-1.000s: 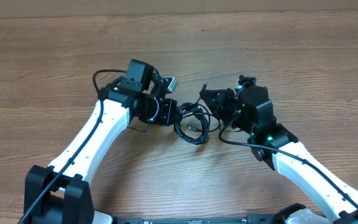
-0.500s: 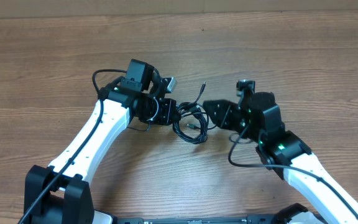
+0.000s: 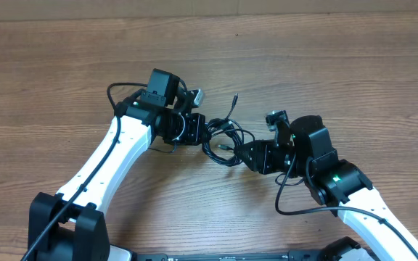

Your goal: Untangle cables

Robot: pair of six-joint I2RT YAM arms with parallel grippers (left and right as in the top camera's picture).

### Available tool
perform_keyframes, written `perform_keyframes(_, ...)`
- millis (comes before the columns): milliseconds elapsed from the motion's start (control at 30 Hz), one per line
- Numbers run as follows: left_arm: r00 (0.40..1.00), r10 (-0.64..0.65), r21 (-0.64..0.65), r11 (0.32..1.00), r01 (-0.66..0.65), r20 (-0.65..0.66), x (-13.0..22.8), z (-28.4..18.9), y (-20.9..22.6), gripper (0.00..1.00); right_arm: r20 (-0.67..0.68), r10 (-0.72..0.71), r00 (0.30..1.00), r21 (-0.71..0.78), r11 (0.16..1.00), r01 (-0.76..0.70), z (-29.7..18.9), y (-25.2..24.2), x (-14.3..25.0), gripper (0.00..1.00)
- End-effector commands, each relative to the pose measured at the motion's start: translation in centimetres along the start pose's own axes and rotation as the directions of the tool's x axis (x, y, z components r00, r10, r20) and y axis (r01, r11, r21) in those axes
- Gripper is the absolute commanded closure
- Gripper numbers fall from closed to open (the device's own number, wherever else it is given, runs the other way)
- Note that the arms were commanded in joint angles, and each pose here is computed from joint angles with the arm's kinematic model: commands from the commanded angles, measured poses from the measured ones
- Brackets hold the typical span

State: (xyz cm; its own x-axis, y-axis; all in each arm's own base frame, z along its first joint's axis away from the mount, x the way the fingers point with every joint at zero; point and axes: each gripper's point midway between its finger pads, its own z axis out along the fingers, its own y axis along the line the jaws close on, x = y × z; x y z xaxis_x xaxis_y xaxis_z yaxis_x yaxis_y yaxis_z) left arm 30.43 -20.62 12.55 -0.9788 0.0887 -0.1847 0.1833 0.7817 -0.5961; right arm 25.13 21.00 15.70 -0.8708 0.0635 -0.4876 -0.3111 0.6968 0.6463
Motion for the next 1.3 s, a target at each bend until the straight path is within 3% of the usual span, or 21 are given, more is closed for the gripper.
perform_keyframes(0, 0.999, -0.036, 0.018, 0.999, 0.036, 0.024, -0.8, -0.6, -0.8, 0.96, -0.004, -0.077, 0.997, 0.000, 0.997, 0.077, 0.2, 0.0, -0.2, 0.53)
perform_keyframes(267, 0.997, -0.077, 0.020, 0.997, 0.077, 0.023, -0.7, -0.6, -0.8, 0.96, -0.063, -0.074, 0.995, 0.052, 0.996, 0.077, 2.2, -1.1, 1.1, 0.58)
perform_keyframes(733, 0.995, -0.098, 0.098, 0.990, 0.099, -0.012, -0.3, -0.7, -2.2, 0.96, 0.031, -0.217, 0.976, 0.331, 0.923, 0.195, 2.9, -2.7, 0.2, 0.70)
perform_keyframes(1100, 0.993, -0.101, 0.218, 0.969, 0.112, -0.058, 0.2, -1.0, -4.4, 0.96, -0.027, -0.198, 0.980, 0.374, 0.907, 0.193, 4.3, -4.4, 1.3, 0.89)
perform_keyframes(1267, 0.997, -0.059, 0.301, 0.951, 0.068, -0.039, -0.5, -1.4, -5.9, 0.96, -0.072, -0.183, 0.980, 0.253, 0.947, 0.196, 5.4, -2.6, 2.4, 0.96)
